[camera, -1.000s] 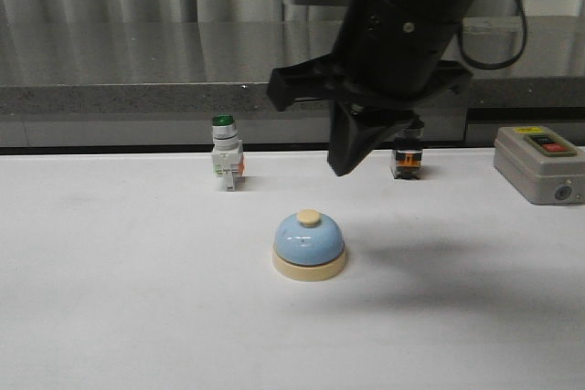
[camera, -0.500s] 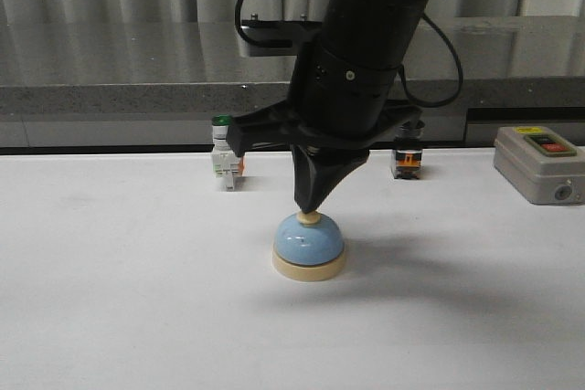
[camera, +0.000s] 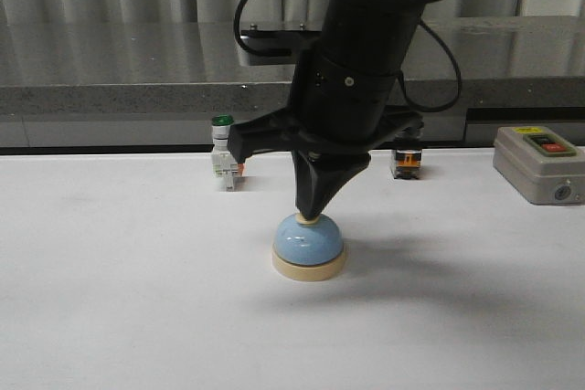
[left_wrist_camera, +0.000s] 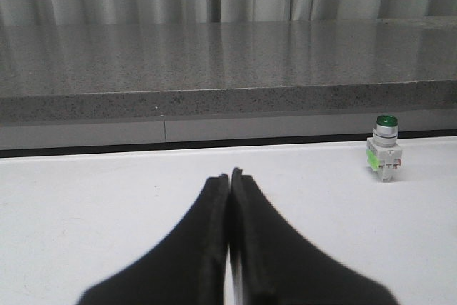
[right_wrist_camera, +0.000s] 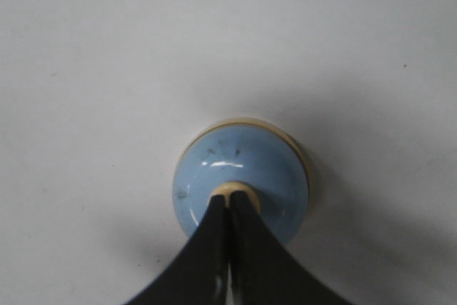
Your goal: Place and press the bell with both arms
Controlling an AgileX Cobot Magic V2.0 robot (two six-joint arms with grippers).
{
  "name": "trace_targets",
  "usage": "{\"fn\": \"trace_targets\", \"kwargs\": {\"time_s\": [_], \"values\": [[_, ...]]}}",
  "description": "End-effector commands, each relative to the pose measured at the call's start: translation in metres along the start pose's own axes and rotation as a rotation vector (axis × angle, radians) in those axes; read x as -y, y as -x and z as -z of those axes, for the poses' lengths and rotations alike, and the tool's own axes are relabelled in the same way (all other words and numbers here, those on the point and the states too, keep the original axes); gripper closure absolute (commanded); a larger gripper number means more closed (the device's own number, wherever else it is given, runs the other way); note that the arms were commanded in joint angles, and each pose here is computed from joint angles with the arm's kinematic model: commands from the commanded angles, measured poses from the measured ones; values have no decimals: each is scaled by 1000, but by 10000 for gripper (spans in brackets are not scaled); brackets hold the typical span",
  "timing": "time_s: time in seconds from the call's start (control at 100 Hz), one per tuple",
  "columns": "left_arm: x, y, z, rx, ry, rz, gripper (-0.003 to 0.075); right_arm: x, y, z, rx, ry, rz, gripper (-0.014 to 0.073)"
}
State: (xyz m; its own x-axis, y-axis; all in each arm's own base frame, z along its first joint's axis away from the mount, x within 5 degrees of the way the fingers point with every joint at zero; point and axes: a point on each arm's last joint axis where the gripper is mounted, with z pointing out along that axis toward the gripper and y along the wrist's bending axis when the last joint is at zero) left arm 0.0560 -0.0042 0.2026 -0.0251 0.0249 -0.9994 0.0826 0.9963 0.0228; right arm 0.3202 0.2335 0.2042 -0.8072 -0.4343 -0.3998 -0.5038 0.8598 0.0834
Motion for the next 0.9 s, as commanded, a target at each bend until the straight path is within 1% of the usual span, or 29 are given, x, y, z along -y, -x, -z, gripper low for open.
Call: {"fn": "trace_targets", "kwargs": {"time_s": [0.0,0.22,0.41,0.55,0.67,0.89], "values": [[1,-5,0,72,-2,7,740,-2,14,51,148,13,8,655],[1,-5,0,72,-2,7,740,7,8,108,285,-18,27,655],[1,-5,0,72,-2,7,739,27,-19,150,408,-45,-20,655],[1,-5,0,72,-2,7,740,46,-53,177,509,-84,-73,655],[1,-5,0,72,-2,7,740,60,-90,194,578,-130,-126,655],[1,-5,0,72,-2,7,740,71,-157,219,683,-212,-207,655]]}}
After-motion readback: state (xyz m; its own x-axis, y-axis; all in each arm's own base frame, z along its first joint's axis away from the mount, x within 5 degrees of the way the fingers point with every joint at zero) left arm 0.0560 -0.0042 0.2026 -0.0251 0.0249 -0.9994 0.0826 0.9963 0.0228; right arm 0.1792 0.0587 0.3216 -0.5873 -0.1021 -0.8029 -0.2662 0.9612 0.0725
